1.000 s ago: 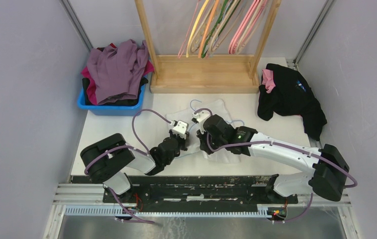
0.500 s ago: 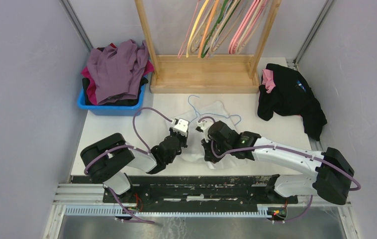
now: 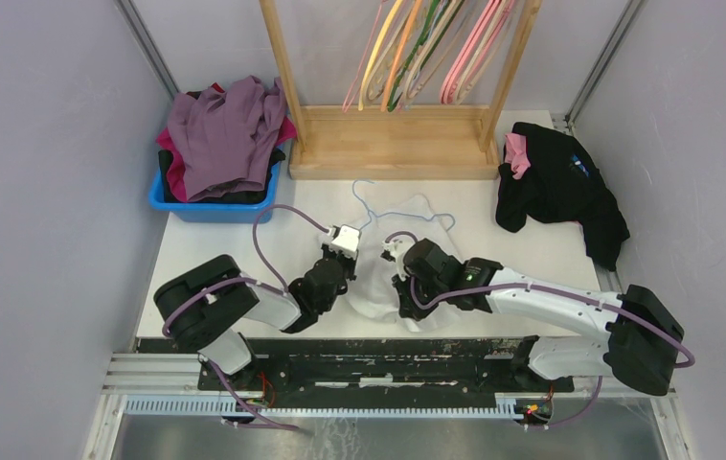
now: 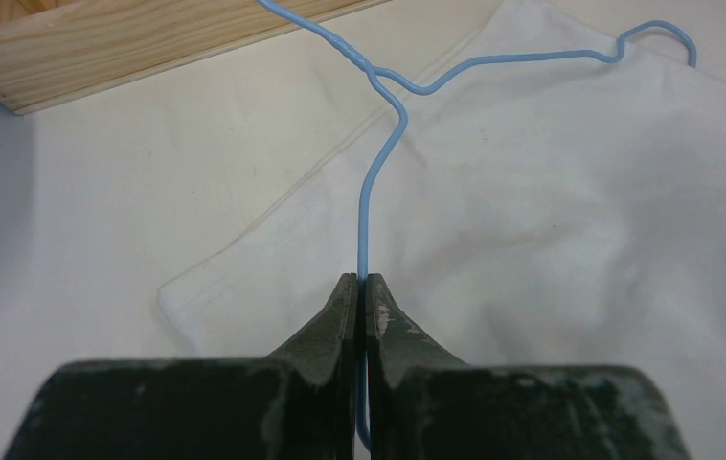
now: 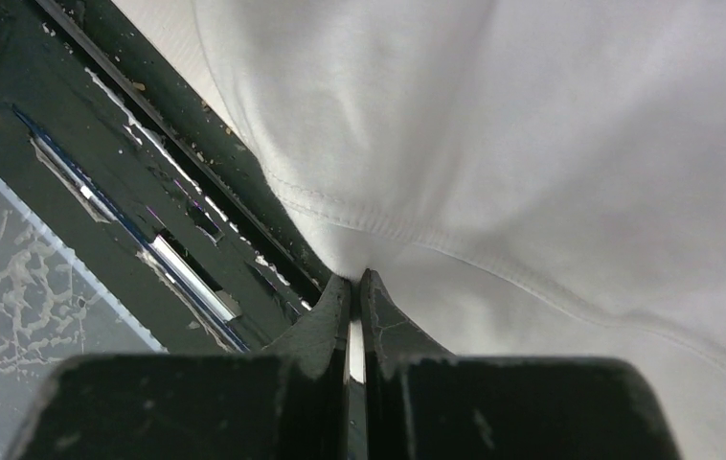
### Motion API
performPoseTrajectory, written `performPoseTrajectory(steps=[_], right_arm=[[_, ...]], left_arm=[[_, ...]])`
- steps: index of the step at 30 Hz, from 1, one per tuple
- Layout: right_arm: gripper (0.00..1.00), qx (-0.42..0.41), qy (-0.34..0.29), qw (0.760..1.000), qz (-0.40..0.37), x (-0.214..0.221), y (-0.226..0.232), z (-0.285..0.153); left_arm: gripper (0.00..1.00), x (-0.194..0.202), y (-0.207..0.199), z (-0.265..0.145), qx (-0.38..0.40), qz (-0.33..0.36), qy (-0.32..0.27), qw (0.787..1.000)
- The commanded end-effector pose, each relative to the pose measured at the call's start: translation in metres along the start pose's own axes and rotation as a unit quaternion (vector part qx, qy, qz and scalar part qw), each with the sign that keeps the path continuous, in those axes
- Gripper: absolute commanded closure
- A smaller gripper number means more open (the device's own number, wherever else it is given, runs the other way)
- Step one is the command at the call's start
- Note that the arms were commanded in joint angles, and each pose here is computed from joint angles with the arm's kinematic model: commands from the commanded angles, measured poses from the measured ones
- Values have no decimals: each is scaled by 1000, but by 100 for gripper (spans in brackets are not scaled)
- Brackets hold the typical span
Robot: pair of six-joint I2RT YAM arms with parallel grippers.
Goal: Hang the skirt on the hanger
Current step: Hang the skirt on the hanger.
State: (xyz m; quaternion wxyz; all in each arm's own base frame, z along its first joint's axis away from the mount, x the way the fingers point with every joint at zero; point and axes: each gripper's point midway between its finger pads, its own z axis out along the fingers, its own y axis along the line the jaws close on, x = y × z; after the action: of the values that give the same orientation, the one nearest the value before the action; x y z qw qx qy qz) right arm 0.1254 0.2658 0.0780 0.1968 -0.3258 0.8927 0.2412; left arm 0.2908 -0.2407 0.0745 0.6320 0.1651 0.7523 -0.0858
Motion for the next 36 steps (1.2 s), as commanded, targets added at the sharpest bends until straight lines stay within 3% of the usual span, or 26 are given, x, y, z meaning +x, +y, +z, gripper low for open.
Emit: performPoseTrajectory(steps=[1, 7, 12, 15, 22, 27, 36], right_arm=[[99, -6, -12, 1000, 6, -1, 3, -9], [98, 13, -4, 1000, 2, 1, -5, -2], [62, 57, 3, 998, 6, -4, -20, 8], [55, 69, -7, 998, 12, -14, -24, 4], [53, 79, -40, 995, 44, -36, -36, -20], [54, -10, -57, 998, 25, -46, -2, -30], [62, -54, -54, 996, -37, -41, 42, -20]], left_arm=[[97, -21, 12, 3, -23, -10, -34, 999], [97, -22, 7, 4, -9, -19, -38, 999], [97, -28, 0, -3, 20, -36, -46, 998], [97, -34, -6, -7, 39, -42, -48, 997], [97, -51, -6, -15, 51, -51, -63, 995], [97, -59, -8, -16, 57, -54, -71, 994], [97, -57, -7, -15, 54, -50, -69, 995]])
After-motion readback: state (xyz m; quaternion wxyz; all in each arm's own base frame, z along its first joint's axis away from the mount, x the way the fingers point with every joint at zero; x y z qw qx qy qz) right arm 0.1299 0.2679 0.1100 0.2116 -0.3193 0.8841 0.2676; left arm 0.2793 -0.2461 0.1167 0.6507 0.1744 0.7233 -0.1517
